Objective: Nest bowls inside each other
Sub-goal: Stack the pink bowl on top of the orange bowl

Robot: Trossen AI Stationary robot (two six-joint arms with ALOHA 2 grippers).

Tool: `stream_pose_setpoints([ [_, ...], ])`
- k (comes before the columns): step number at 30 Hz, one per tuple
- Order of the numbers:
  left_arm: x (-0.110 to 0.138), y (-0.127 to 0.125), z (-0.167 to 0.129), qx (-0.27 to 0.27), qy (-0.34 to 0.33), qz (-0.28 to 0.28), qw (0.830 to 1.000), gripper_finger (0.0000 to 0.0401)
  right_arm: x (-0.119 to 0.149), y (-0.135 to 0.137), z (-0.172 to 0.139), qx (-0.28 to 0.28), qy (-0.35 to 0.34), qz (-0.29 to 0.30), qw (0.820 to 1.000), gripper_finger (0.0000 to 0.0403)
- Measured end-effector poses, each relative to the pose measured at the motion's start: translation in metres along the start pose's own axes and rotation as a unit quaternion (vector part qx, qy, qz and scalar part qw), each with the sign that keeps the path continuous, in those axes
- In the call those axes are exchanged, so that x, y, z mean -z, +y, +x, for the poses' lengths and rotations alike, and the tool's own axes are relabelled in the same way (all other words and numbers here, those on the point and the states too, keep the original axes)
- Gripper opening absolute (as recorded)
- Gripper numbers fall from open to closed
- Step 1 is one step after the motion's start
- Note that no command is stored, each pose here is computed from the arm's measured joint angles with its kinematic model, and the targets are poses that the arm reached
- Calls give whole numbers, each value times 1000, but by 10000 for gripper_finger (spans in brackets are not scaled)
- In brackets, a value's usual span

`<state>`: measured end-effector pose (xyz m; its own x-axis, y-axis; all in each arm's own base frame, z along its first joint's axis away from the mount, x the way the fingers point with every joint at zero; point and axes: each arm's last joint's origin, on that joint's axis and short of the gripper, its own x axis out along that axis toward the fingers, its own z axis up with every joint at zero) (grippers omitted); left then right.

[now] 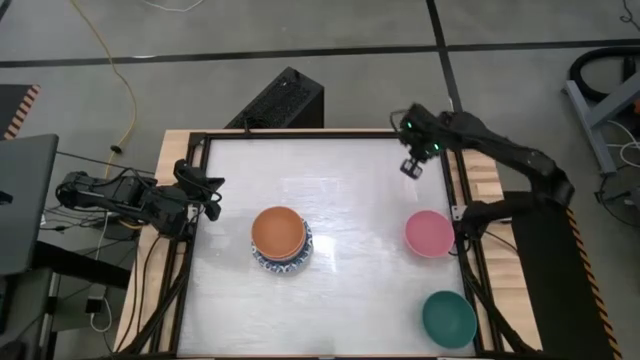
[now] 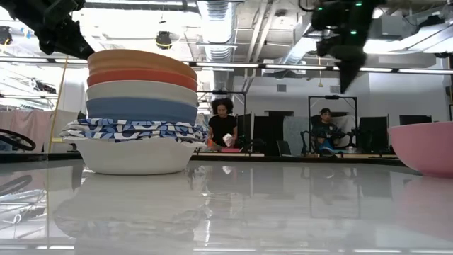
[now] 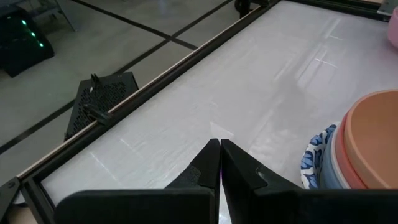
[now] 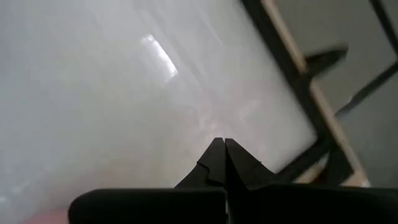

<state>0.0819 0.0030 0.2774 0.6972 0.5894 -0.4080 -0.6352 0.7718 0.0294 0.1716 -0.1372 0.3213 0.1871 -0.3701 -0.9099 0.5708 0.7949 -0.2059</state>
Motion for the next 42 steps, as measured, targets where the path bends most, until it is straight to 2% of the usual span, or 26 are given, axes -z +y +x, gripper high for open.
stream_pose_setpoints([
  [6, 0, 0, 0, 0, 0, 0, 1000, 0, 47, 19, 12, -12, 22, 57, 998, 9],
  [14, 0, 0, 0, 0, 0, 0, 1000, 0, 81, 46, 36, -31, 73, 78, 994, 17],
  [17, 0, 0, 0, 0, 0, 0, 1000, 0, 86, 55, 41, -64, 93, 60, 992, 47],
  [25, 0, 0, 0, 0, 0, -3, 1000, 0, 90, 71, 38, -77, 102, 4, 992, 173],
  [29, 0, 0, 0, 0, 0, -5, 1000, 0, 95, 77, 35, -79, 112, -24, 990, 217],
  [37, 0, 0, 0, 0, 0, -5, 1000, 0, 108, 87, 46, -70, 128, -78, 986, 227],
  [42, 0, 0, 0, 0, 0, -5, 1000, 0, 115, 86, 57, -49, 137, -70, 987, 225],
])
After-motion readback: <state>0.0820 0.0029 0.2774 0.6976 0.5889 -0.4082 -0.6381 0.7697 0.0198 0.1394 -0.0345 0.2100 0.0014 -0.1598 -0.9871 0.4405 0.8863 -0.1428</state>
